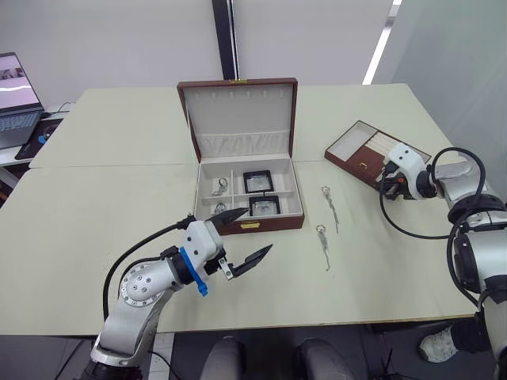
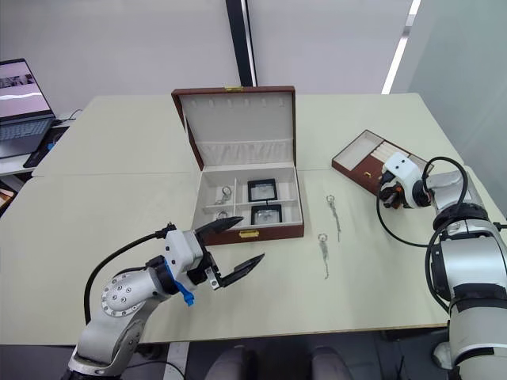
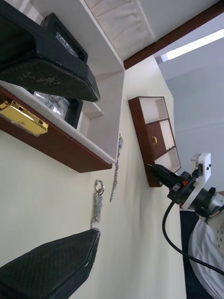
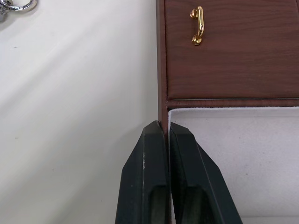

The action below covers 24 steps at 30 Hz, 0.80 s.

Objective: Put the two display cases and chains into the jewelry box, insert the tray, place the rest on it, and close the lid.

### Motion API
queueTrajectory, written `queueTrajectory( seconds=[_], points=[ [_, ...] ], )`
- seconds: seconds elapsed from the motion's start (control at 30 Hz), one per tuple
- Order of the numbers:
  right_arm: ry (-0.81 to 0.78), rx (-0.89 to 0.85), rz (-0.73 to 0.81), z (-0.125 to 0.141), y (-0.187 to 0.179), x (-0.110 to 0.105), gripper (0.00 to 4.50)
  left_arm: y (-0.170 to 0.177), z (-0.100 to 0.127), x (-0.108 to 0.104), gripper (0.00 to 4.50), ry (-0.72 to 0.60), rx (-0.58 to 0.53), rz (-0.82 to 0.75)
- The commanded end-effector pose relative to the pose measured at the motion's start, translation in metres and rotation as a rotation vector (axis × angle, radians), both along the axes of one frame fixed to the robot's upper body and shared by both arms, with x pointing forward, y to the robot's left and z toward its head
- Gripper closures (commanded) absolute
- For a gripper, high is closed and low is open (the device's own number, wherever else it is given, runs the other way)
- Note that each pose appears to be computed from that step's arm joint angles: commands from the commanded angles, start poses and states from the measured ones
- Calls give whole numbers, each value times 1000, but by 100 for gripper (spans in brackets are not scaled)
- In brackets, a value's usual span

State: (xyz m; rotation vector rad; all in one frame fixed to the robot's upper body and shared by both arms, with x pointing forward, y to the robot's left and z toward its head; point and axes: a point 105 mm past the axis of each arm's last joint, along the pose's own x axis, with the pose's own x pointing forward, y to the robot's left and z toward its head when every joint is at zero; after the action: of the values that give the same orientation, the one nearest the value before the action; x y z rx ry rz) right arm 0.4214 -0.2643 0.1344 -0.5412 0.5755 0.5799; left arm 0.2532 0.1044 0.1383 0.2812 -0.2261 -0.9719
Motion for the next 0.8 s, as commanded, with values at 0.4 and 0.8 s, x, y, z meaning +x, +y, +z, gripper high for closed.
queueTrajectory(
  seconds=[0.4,0.8],
  points=[
    [-16,59,39,29,1,0,448,-4,4,0,0,-39,-30,6],
    [-10,77,225,76,-3,-25,448,9,1,0,0,-26,-57,81]
  ],
)
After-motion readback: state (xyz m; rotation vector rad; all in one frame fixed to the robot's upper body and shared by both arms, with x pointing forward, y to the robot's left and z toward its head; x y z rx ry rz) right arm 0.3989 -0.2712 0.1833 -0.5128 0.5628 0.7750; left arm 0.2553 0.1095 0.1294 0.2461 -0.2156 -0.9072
